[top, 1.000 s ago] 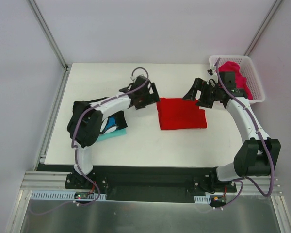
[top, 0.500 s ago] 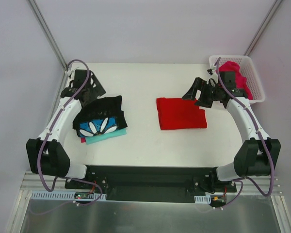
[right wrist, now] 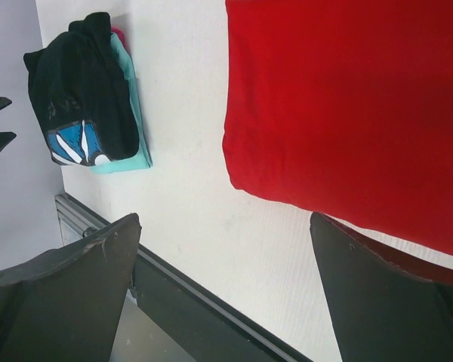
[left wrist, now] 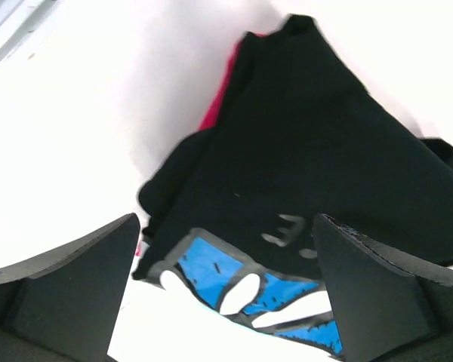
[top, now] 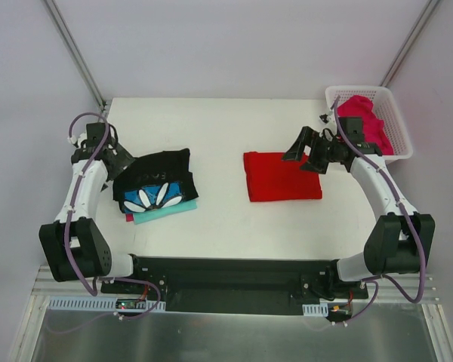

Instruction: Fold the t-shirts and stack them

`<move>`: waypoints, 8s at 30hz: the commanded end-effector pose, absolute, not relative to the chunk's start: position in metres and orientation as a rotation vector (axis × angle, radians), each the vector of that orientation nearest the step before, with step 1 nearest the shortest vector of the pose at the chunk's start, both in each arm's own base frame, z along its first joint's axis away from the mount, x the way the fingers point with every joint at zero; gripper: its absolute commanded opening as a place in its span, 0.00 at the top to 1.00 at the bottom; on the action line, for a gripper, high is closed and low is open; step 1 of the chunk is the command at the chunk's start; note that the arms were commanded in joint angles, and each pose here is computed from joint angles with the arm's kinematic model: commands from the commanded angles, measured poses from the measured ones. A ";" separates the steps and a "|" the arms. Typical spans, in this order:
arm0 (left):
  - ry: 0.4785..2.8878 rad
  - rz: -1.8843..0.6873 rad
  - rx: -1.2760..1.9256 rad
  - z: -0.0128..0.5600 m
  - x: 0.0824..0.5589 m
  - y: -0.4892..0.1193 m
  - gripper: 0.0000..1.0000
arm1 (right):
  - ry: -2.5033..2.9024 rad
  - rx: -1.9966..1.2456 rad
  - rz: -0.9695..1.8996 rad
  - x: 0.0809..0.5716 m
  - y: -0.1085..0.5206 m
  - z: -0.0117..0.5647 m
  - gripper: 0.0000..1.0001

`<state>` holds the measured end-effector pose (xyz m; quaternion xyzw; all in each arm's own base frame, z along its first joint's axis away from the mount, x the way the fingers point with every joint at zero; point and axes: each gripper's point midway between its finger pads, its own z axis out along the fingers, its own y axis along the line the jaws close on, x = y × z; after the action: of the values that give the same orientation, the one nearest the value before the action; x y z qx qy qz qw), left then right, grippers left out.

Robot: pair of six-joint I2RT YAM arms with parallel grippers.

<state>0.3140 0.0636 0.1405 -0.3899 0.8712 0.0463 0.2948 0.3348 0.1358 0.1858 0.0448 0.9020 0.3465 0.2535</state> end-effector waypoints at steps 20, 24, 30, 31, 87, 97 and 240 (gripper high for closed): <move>2.379 -0.034 -1.476 0.074 0.293 0.106 0.60 | 2.381 0.106 0.971 0.328 0.137 0.201 0.01; 2.391 -0.052 -1.501 0.069 0.293 0.108 0.75 | 2.387 0.109 0.972 0.328 0.137 0.199 0.02; 2.344 -0.028 -1.474 0.083 0.293 0.118 0.97 | 2.385 0.114 0.980 0.329 0.138 0.198 0.02; 2.330 -0.021 -1.472 0.087 0.293 0.121 1.00 | 2.386 0.112 0.984 0.329 0.140 0.198 0.01; 2.382 -0.205 -1.526 0.001 0.355 0.015 1.00 | 2.414 0.074 0.973 0.321 0.138 0.197 0.01; 2.393 -0.233 -1.583 -0.010 0.347 -0.021 1.00 | 2.405 0.083 0.991 0.324 0.141 0.197 0.01; 2.485 -0.770 -0.395 0.061 0.361 -0.351 1.00 | 2.372 0.700 1.036 0.390 0.021 0.071 0.01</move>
<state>0.3564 -0.3532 0.0316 -0.1538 0.9203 -0.2692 0.2384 0.3873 0.0129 0.0658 0.2610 0.8696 0.3543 0.2239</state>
